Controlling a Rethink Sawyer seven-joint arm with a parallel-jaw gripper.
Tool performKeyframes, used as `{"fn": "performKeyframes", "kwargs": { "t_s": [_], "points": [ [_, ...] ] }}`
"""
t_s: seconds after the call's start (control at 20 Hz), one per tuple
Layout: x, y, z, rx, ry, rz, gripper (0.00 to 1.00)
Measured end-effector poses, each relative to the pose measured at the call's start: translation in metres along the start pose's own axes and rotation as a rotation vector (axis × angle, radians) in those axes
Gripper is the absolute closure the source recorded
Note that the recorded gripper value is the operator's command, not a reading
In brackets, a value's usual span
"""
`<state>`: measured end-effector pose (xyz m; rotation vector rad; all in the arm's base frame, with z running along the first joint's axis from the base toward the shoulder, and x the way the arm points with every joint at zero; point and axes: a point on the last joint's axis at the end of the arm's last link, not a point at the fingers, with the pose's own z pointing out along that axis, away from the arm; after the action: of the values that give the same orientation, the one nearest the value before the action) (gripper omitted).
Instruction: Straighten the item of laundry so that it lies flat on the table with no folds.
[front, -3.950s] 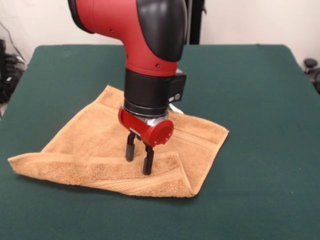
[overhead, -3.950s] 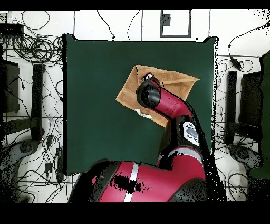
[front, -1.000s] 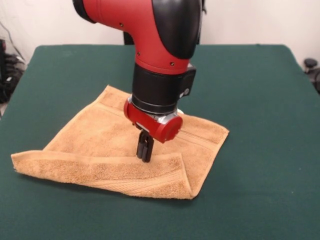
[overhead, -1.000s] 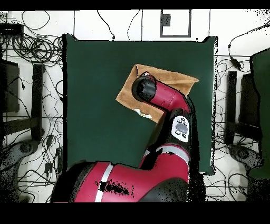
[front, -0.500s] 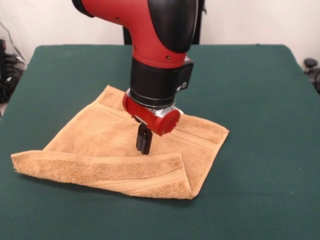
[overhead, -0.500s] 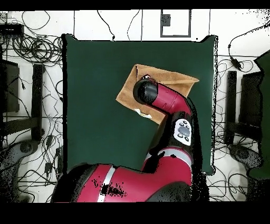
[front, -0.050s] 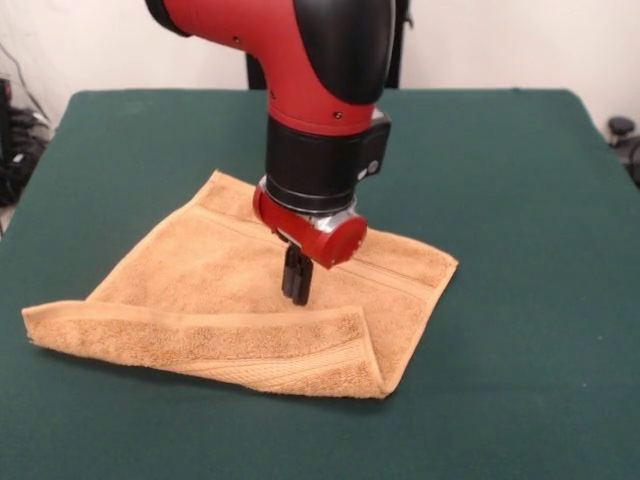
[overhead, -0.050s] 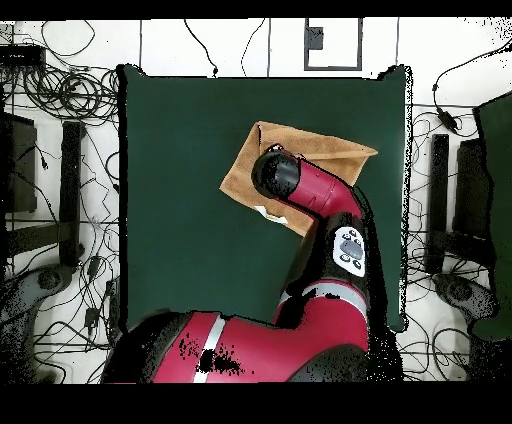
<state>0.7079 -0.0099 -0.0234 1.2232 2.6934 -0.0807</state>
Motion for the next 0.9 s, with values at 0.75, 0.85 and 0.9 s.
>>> {"fn": "performKeyframes", "kwargs": {
  "t_s": [0.75, 0.85, 0.9],
  "points": [
    [0.001, 0.002, 0.021, 0.01, 0.024, -0.006, 1.0],
    [0.0, 0.003, 0.021, 0.016, 0.032, -0.01, 1.0],
    [-0.001, 0.004, 0.021, 0.02, 0.034, -0.012, 1.0]
  ]
}}
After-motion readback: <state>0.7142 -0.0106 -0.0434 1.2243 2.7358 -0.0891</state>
